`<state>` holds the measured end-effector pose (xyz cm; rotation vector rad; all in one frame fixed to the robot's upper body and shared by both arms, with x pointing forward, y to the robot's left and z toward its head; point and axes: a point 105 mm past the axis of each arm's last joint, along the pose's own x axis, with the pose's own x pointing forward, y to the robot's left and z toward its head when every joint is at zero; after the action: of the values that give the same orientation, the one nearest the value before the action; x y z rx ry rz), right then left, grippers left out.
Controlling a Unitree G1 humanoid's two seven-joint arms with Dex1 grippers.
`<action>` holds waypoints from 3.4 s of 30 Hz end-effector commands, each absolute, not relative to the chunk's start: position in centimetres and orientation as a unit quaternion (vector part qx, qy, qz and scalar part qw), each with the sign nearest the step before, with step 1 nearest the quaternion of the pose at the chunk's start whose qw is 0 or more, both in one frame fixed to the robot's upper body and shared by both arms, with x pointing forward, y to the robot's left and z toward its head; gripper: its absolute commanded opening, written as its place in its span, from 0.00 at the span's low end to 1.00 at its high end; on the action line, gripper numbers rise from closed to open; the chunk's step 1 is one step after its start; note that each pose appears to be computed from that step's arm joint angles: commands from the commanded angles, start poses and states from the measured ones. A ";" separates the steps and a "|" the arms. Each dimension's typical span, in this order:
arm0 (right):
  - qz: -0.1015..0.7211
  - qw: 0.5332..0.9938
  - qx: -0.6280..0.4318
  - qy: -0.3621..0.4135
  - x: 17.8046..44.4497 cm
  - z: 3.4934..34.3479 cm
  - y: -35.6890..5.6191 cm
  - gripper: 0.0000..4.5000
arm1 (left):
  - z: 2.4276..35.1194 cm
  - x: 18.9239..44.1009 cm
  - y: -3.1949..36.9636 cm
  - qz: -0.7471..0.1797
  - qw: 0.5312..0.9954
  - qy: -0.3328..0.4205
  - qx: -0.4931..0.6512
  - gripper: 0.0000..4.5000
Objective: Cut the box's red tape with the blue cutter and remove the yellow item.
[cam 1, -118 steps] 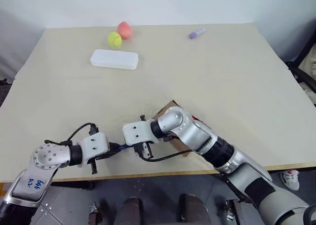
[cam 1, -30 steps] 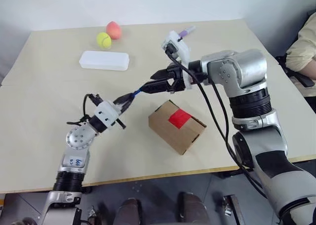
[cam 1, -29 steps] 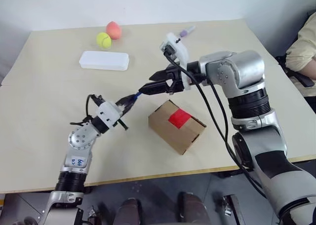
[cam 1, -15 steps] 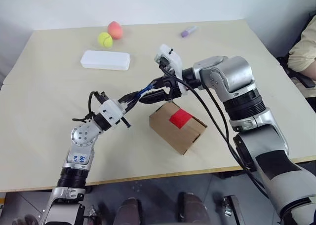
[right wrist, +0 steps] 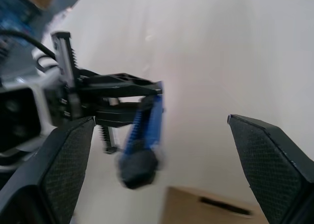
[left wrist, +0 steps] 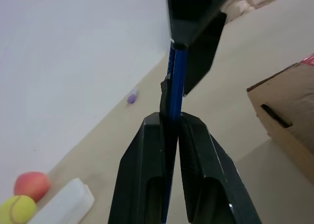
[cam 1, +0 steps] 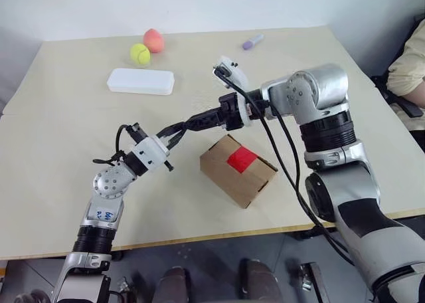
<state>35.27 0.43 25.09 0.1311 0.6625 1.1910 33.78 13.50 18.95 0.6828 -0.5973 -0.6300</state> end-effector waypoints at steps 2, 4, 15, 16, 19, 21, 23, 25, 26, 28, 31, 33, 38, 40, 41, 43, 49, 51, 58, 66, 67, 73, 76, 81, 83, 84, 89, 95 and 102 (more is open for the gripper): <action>0.538 0.772 0.109 0.321 35.2 26.5 0.9 1.00 | 20.0 33.5 13.5 -0.282 0.842 -0.313 0.336 0.09; 0.524 0.775 0.122 0.331 35.6 26.4 0.9 1.00 | 20.0 33.5 13.5 -0.282 0.842 -0.314 0.337 0.09; 0.480 0.781 0.178 0.358 37.1 26.6 0.9 1.00 | 20.1 33.4 13.5 -0.278 0.838 -0.319 0.344 0.09; 0.478 0.781 0.180 0.360 37.1 26.6 0.9 1.00 | 20.1 33.4 13.5 -0.278 0.838 -0.319 0.344 0.09; 0.478 0.779 0.182 0.362 37.1 26.7 1.0 1.00 | 20.1 33.4 13.5 -0.277 0.839 -0.319 0.344 0.09; 0.478 0.779 0.183 0.363 37.0 26.7 1.0 1.00 | 20.1 33.4 13.5 -0.276 0.839 -0.319 0.343 0.09; 0.482 0.776 0.181 0.364 36.8 26.7 1.0 0.92 | 20.1 33.4 13.6 -0.275 0.839 -0.319 0.344 0.09; 0.485 0.774 0.180 0.365 36.7 26.7 1.0 0.81 | 20.1 33.5 13.6 -0.274 0.839 -0.318 0.345 0.09; 0.486 0.774 0.179 0.365 36.6 26.8 1.1 0.72 | 20.1 33.5 13.6 -0.274 0.839 -0.318 0.345 0.09; 0.487 0.773 0.180 0.364 36.6 26.8 1.1 0.55 | 20.1 33.6 13.6 -0.274 0.839 -0.318 0.346 0.09; 0.486 0.774 0.180 0.364 36.6 26.8 1.0 0.33 | 20.1 33.6 13.6 -0.275 0.839 -0.317 0.345 0.09; 0.487 0.774 0.180 0.363 36.6 26.8 1.1 0.18 | 20.0 33.6 13.5 -0.275 0.840 -0.316 0.344 0.09; 0.496 0.771 0.178 0.356 36.4 27.3 1.2 0.06 | 19.7 34.2 13.9 -0.277 0.854 -0.295 0.327 0.09; 0.501 0.771 0.175 0.351 36.3 27.5 1.2 0.06 | 19.2 34.5 14.0 -0.294 0.865 -0.267 0.306 0.14; 0.504 0.771 0.174 0.349 36.2 27.6 1.2 0.06 | 19.0 34.6 14.0 -0.299 0.866 -0.255 0.309 0.19; 0.513 0.769 0.168 0.342 35.9 27.9 1.2 0.06 | 18.6 35.1 14.5 -0.292 0.867 -0.222 0.338 0.31; 0.540 0.782 0.108 0.291 35.4 28.1 0.8 0.04 | 19.3 35.6 15.3 -0.278 0.898 -0.198 0.277 0.68; 0.548 0.787 0.076 0.271 35.2 27.9 0.5 0.04 | 19.6 35.5 15.8 -0.281 0.910 -0.181 0.246 0.82; 0.556 0.800 0.022 0.223 35.3 28.0 -0.3 0.04 | 21.0 35.3 18.2 -0.284 0.931 -0.148 0.176 1.00; 0.552 0.822 -0.047 0.131 35.6 29.3 -1.8 0.04 | 19.7 32.4 20.6 -0.351 0.933 -0.035 0.065 1.00; 0.554 0.821 -0.055 0.125 35.5 29.3 -2.0 0.04 | 19.6 32.2 20.8 -0.355 0.932 -0.028 0.064 1.00; 0.549 0.826 -0.056 0.114 35.6 29.4 -2.6 0.04 | 19.5 31.7 20.9 -0.364 0.930 -0.014 0.056 1.00; 0.545 0.830 -0.078 0.082 35.4 30.0 -3.1 0.04 | 19.1 31.1 19.6 -0.395 0.917 0.000 0.051 1.00; 0.548 0.822 -0.157 0.010 34.1 30.5 -4.3 0.04 | 19.7 30.6 17.2 -0.445 0.895 0.010 0.033 1.00; 0.544 0.816 -0.196 -0.015 33.6 30.5 -4.9 0.04 | 19.9 30.4 15.8 -0.472 0.881 0.020 0.027 1.00; 0.542 0.813 -0.211 -0.023 33.3 30.4 -5.3 0.04 | 19.9 30.3 15.1 -0.484 0.874 0.026 0.028 1.00; 0.533 0.812 -0.236 -0.033 32.5 30.4 -6.6 0.04 | 20.2 30.2 12.8 -0.526 0.849 0.034 0.032 1.00; 0.505 0.826 -0.250 -0.015 31.4 30.5 -9.2 0.04 | 21.2 30.3 10.7 -0.578 0.814 0.039 0.040 1.00; 0.423 0.877 -0.228 0.021 30.4 30.7 -13.6 0.04 | 21.0 30.7 6.8 -0.650 0.756 0.040 0.068 1.00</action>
<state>31.10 -13.16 29.63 -0.4590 0.0855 0.9151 30.88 7.52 20.97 0.1095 0.1065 -1.3792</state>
